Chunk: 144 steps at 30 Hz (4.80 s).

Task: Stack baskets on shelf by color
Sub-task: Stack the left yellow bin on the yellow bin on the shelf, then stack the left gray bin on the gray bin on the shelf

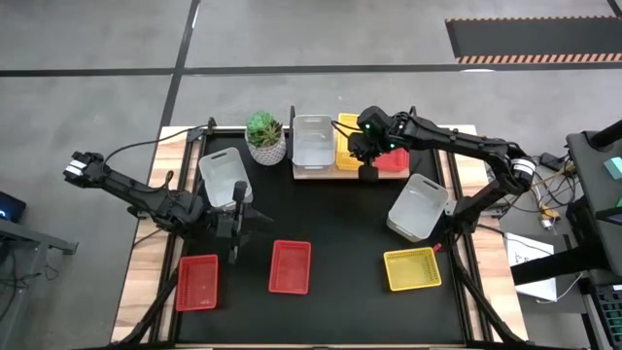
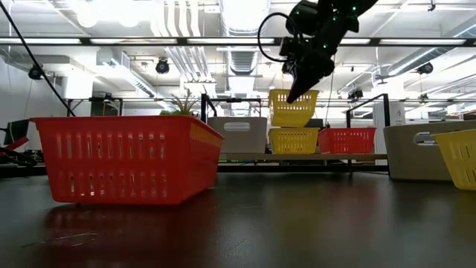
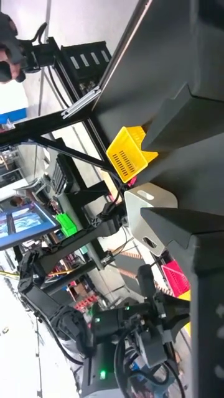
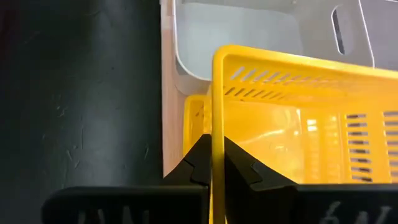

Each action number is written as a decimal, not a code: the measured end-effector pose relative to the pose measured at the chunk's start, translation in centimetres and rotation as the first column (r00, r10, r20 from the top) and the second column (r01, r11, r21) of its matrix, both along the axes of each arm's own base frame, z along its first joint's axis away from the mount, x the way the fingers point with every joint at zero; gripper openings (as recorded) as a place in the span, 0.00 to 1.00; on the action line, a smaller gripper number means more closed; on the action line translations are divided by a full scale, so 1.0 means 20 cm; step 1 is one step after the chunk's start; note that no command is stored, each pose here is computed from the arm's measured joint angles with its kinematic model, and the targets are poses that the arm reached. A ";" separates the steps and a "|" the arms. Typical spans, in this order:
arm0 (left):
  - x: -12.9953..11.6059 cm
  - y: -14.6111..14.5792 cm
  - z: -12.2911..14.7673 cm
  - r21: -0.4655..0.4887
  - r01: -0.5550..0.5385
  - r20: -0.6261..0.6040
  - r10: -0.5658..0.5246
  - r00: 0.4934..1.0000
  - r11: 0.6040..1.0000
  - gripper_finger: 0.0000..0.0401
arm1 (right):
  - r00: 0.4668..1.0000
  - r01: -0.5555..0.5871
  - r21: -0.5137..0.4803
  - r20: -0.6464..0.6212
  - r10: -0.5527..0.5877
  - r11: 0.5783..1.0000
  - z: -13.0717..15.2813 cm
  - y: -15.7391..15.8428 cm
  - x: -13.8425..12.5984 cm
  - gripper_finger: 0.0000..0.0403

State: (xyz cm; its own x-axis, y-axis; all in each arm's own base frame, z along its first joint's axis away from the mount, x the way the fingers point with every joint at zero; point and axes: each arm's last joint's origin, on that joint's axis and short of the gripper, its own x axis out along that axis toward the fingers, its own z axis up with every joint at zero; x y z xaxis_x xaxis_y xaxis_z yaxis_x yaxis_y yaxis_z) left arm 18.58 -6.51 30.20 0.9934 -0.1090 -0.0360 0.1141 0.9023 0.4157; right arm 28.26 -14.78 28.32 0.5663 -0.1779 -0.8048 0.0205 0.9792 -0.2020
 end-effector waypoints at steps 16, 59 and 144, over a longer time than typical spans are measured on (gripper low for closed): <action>0.00 0.00 -0.01 -0.065 -0.004 -0.017 0.003 1.000 0.998 0.35 | 1.000 -0.011 -0.026 0.003 0.011 1.000 -0.11 -0.01 -0.01 0.02; 0.11 -0.04 -0.13 -0.166 -0.039 -0.165 0.011 0.986 0.985 0.35 | 0.993 -0.089 0.049 -0.068 0.092 0.995 -0.04 0.48 0.11 0.07; -0.15 0.23 -0.44 0.207 -0.680 -0.891 0.422 0.165 0.704 0.66 | 0.802 -0.403 -0.082 0.449 0.395 0.911 -0.15 0.98 -0.19 0.02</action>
